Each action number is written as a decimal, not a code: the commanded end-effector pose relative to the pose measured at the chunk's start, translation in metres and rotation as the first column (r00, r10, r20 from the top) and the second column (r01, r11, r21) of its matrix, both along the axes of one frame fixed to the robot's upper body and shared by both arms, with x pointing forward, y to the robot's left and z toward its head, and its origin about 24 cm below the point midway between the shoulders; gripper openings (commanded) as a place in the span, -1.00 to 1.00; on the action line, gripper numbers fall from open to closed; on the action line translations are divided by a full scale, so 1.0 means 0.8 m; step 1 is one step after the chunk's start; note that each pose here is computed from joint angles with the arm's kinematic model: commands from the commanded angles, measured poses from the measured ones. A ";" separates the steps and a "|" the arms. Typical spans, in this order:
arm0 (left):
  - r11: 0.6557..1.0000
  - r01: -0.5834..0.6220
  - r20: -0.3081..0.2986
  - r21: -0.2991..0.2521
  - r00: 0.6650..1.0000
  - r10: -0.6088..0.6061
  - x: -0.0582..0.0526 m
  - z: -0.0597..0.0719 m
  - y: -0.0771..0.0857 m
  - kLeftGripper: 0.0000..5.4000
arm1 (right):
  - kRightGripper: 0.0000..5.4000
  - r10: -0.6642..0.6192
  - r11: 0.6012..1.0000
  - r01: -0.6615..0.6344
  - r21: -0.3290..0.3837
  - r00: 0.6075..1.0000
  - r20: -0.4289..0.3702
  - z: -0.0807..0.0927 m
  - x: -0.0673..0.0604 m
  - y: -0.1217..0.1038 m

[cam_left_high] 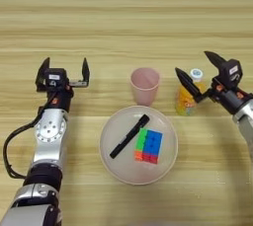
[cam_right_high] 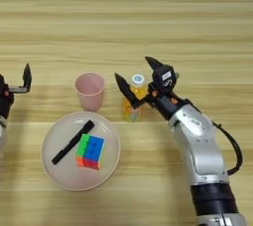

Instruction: Move the objects on the table

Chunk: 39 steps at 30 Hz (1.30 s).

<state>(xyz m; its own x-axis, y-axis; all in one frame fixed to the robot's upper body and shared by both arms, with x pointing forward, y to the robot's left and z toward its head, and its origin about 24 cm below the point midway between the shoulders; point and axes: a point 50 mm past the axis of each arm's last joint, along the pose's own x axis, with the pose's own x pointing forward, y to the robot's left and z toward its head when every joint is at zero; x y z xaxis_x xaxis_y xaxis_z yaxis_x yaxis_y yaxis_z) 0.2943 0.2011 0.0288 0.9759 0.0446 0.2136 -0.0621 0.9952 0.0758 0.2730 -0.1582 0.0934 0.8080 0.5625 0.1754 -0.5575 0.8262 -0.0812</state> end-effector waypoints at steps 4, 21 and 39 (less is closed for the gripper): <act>1.000 0.008 0.009 0.009 1.000 -0.008 0.006 0.004 -0.003 1.00 | 0.98 0.026 1.000 -0.026 -0.004 0.998 0.059 0.023 0.000 -0.002; 1.000 0.007 0.011 0.008 1.000 -0.007 0.007 0.005 -0.004 1.00 | 0.98 0.207 0.978 -0.200 -0.063 0.967 0.149 0.050 -0.020 -0.007; 1.000 0.008 0.016 0.008 1.000 -0.009 0.006 0.006 -0.008 1.00 | 0.98 0.414 0.902 -0.396 -0.174 0.906 0.083 0.061 -0.037 -0.027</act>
<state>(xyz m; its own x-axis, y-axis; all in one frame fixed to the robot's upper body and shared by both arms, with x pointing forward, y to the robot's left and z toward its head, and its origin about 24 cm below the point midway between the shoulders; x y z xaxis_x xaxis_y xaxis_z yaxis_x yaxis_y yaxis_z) 0.2980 0.1971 0.0311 0.9744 0.0445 0.2206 -0.0610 0.9958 0.0688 0.2462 -0.1753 0.1397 0.5015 0.8497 0.1627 -0.8046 0.5272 -0.2732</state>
